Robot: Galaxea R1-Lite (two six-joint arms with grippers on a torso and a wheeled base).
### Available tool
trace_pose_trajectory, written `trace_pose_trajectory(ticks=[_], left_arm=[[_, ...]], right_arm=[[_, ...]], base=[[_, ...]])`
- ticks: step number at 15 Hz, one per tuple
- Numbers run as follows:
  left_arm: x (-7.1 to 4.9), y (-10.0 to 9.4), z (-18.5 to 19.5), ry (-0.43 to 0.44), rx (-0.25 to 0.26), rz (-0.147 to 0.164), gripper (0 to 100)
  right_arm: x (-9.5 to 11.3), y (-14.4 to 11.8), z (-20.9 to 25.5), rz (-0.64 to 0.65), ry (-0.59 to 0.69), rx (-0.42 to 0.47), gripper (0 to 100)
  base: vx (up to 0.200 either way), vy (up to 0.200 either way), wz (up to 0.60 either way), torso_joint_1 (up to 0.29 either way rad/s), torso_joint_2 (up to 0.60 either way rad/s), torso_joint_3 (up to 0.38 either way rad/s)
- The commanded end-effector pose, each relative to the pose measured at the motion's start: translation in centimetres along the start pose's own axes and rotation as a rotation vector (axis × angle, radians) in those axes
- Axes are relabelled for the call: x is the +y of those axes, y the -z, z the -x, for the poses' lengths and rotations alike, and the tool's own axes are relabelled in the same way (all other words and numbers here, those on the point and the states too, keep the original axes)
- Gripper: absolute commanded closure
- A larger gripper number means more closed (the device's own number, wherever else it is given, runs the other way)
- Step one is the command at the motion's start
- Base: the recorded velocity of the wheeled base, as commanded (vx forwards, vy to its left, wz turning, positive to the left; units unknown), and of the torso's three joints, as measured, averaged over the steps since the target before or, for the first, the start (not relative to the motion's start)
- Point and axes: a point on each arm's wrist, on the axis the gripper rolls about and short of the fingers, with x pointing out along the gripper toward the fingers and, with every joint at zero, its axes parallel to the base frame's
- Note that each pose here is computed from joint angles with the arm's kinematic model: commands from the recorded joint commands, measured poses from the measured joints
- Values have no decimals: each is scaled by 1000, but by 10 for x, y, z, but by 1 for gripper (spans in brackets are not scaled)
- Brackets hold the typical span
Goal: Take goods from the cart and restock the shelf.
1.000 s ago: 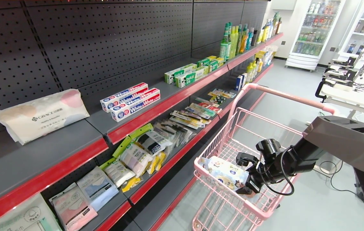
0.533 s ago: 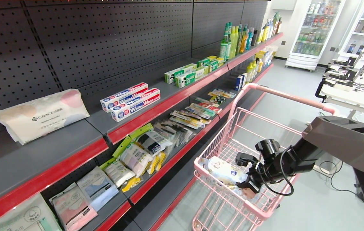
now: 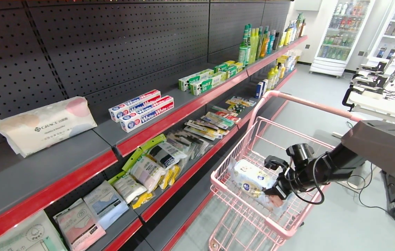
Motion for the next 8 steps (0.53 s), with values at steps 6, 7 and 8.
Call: trace_pose_trajectory(ticks=[6, 7, 8], left_arm=[[0, 0, 0, -1, 1, 0, 0], [0, 0, 0, -1, 0, 0, 0], [0, 0, 0, -1, 1, 0, 0]], right_arm=[[-24, -28, 81, -120, 238, -91, 100], [-21, -36, 102, -166, 270, -130, 100], [-20, -39, 113, -193, 290, -151, 100]], base=[[0, 0, 0, 0, 0, 0], [0, 0, 0, 0, 0, 0], [0, 0, 0, 0, 0, 0]])
